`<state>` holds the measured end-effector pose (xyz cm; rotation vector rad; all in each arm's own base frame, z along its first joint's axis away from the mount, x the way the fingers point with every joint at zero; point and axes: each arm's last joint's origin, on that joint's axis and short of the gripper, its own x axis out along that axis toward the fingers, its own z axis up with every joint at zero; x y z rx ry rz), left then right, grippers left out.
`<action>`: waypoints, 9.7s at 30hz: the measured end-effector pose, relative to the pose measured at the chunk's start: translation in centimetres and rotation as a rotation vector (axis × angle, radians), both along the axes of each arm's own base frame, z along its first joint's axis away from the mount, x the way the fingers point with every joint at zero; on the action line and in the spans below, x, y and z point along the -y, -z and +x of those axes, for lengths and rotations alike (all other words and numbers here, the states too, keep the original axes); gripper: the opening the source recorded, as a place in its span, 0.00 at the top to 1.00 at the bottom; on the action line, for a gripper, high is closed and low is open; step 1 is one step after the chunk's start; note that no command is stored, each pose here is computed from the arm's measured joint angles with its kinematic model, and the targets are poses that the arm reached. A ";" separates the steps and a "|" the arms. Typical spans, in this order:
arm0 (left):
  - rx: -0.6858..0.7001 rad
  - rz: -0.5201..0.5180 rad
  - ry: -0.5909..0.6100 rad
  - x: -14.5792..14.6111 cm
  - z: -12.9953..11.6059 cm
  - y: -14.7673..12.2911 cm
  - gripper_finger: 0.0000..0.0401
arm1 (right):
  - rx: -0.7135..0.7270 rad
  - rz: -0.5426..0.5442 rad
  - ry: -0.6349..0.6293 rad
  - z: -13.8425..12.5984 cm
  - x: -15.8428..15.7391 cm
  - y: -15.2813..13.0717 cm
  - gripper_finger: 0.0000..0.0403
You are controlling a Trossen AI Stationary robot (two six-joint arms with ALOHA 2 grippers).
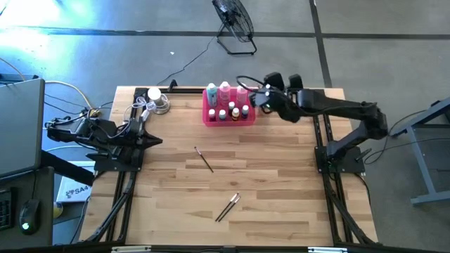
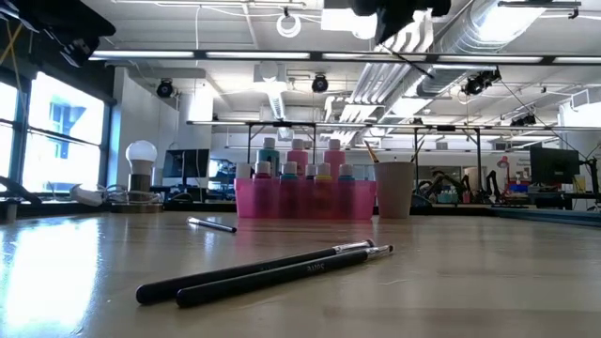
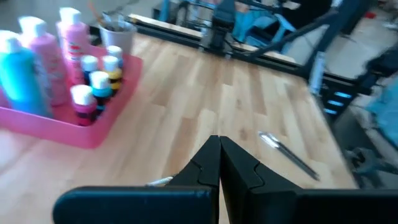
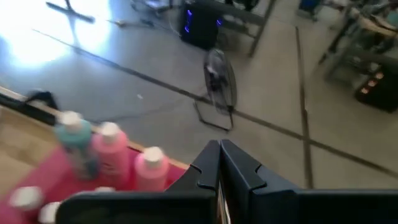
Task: Pick & Place Paint Supplies
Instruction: Put the silver paintbrush into the white cup
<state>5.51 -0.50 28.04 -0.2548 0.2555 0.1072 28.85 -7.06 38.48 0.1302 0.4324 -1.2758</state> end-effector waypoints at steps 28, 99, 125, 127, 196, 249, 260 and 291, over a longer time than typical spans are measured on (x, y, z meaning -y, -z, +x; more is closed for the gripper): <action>0.005 0.122 -0.212 -0.7 -0.1 -0.1 1.00 | 0.218 0.076 -0.223 1.3 13.6 6.9 0.99; 0.027 0.050 -0.286 -0.8 -0.2 -0.1 1.00 | 0.305 -0.155 -0.243 -5.6 9.9 12.5 0.65; 0.035 0.132 -0.477 -1.3 -0.4 -0.2 1.00 | 0.728 -0.237 -0.496 -6.3 2.9 5.9 0.65; 0.036 0.137 -0.494 -1.4 -0.4 -0.2 1.00 | 0.740 -0.209 -0.503 -6.0 2.8 6.2 0.65; -0.191 -0.102 -0.114 1.2 5.3 1.2 1.00 | 0.769 0.213 -0.890 3.0 -9.5 14.8 0.65; -0.486 -0.077 -0.206 1.6 22.3 15.8 1.00 | 0.757 0.293 -0.916 2.8 -11.3 15.2 0.65; -0.401 -0.079 -0.061 0.3 23.6 12.4 1.00 | 0.756 0.291 -0.914 2.8 -11.3 15.2 0.65; -0.146 0.006 -0.223 0.0 5.8 -4.7 1.00 | 0.697 0.407 -0.888 3.0 -9.5 16.3 0.83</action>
